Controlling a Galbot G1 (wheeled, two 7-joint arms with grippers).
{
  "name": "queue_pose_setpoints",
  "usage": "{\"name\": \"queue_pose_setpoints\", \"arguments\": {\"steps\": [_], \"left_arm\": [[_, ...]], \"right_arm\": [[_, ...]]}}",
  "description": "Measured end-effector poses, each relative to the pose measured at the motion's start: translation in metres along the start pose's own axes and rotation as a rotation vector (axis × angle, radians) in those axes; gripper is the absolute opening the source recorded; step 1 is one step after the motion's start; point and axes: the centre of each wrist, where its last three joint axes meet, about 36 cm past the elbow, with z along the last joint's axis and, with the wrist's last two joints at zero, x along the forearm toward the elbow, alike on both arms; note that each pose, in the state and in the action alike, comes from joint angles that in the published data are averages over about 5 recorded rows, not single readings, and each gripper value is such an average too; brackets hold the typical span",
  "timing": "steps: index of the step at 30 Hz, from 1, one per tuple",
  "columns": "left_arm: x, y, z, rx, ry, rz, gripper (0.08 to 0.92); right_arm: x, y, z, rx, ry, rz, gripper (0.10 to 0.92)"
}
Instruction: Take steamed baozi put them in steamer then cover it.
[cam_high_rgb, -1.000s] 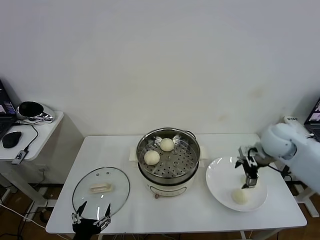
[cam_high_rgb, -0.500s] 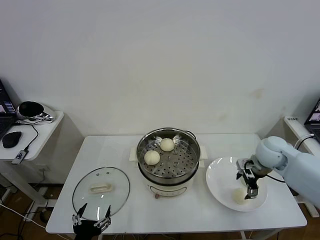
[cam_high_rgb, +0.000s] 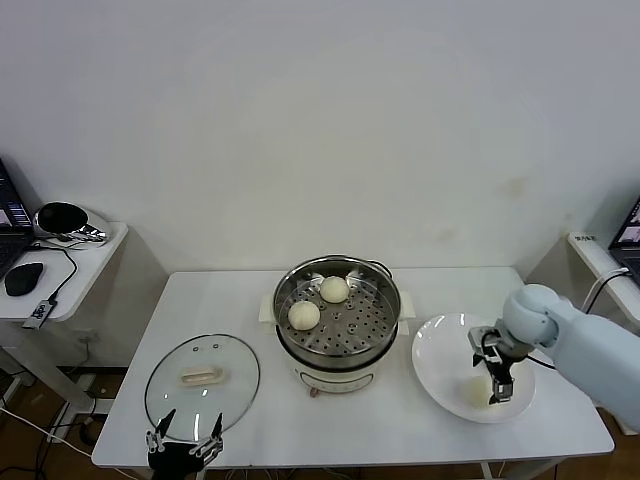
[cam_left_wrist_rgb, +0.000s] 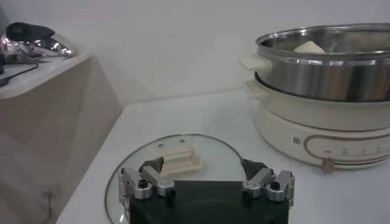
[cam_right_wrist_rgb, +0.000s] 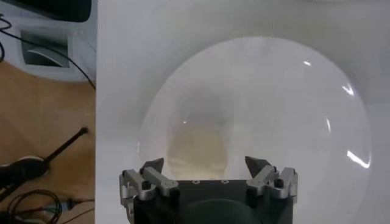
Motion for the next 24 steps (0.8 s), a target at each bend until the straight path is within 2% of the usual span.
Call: {"name": "queue_pose_setpoints", "arguments": {"steps": [18, 21, 24], "left_arm": [[-0.001, -0.001, 0.003, 0.001, 0.010, 0.003, 0.823], [-0.001, -0.002, 0.004, 0.002, 0.012, 0.005, 0.823], [-0.001, -0.002, 0.004, 0.002, 0.013, 0.005, 0.823]], "right_arm": [[-0.018, 0.000, 0.003, -0.007, 0.011, -0.008, 0.817], [-0.019, 0.001, 0.004, -0.012, 0.009, -0.010, 0.769], [-0.019, 0.002, 0.005, -0.017, 0.008, -0.011, 0.666]]}}
